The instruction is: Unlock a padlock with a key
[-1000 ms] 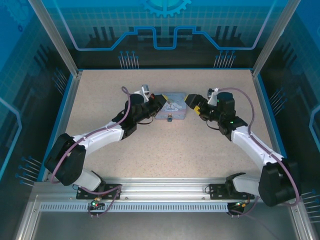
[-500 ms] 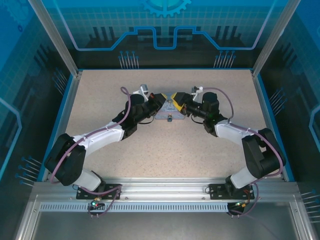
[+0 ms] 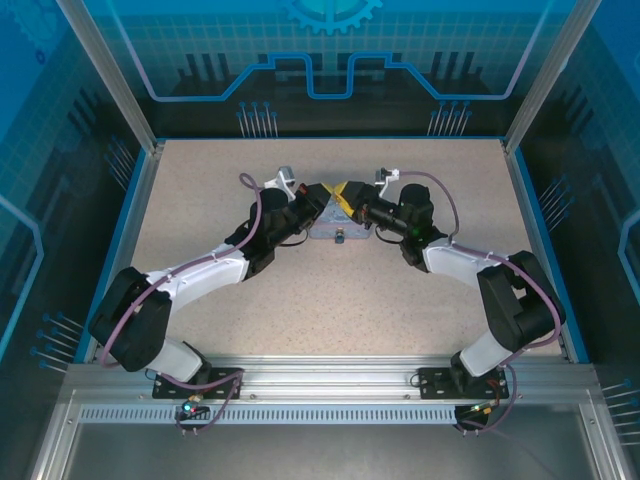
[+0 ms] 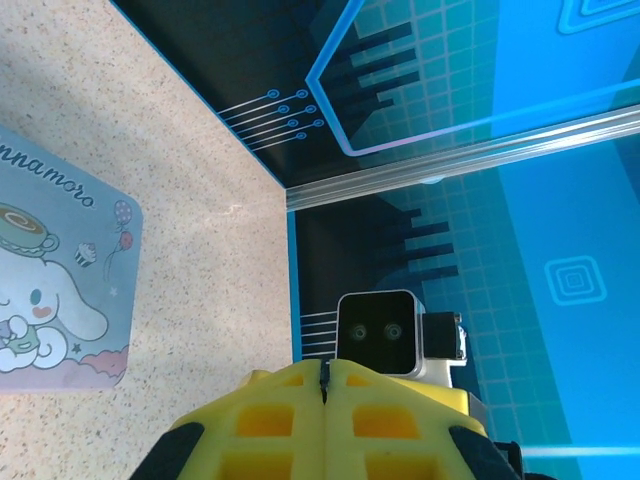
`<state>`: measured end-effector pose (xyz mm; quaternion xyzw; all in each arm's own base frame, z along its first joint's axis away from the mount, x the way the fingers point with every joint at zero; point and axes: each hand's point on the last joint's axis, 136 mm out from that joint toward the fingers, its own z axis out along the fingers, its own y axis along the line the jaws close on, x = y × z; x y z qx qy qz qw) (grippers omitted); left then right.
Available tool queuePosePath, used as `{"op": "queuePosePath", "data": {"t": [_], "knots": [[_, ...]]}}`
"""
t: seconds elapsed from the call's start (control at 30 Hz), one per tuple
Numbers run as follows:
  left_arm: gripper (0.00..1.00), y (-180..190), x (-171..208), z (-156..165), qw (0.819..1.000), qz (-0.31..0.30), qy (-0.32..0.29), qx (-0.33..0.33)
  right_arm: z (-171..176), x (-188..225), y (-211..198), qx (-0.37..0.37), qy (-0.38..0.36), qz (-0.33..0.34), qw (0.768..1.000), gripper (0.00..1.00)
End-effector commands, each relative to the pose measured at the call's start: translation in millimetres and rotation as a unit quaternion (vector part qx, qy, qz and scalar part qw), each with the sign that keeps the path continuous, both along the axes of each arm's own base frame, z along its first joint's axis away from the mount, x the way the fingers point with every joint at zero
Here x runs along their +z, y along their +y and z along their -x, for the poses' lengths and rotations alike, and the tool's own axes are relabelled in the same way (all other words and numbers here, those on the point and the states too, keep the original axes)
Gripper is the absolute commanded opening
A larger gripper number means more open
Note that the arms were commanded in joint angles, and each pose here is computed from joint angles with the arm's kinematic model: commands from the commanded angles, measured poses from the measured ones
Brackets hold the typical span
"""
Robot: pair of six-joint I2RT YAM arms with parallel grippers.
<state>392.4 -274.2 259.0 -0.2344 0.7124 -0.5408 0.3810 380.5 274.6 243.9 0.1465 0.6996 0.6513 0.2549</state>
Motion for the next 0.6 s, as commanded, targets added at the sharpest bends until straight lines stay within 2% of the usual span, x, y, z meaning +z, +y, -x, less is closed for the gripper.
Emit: {"op": "queuePosePath", "data": {"t": [0.0, 0.4, 0.57], "knots": [[0.00, 3.5, 23.1, 0.9, 0.999, 0.019, -0.029, 0.013, 7.6, 2.4, 5.9, 0.010, -0.012, -0.013, 1.000, 0.35], [0.00, 4.8, 22.6, 0.6, 0.999, 0.018, -0.030, 0.020, 13.0, -0.4, 4.0, 0.010, -0.008, -0.023, 1.000, 0.25], [0.00, 5.9, 21.1, 1.1, 0.999, 0.015, -0.028, 0.023, 13.5, 5.1, 5.7, 0.015, -0.012, -0.029, 0.999, 0.25]]}}
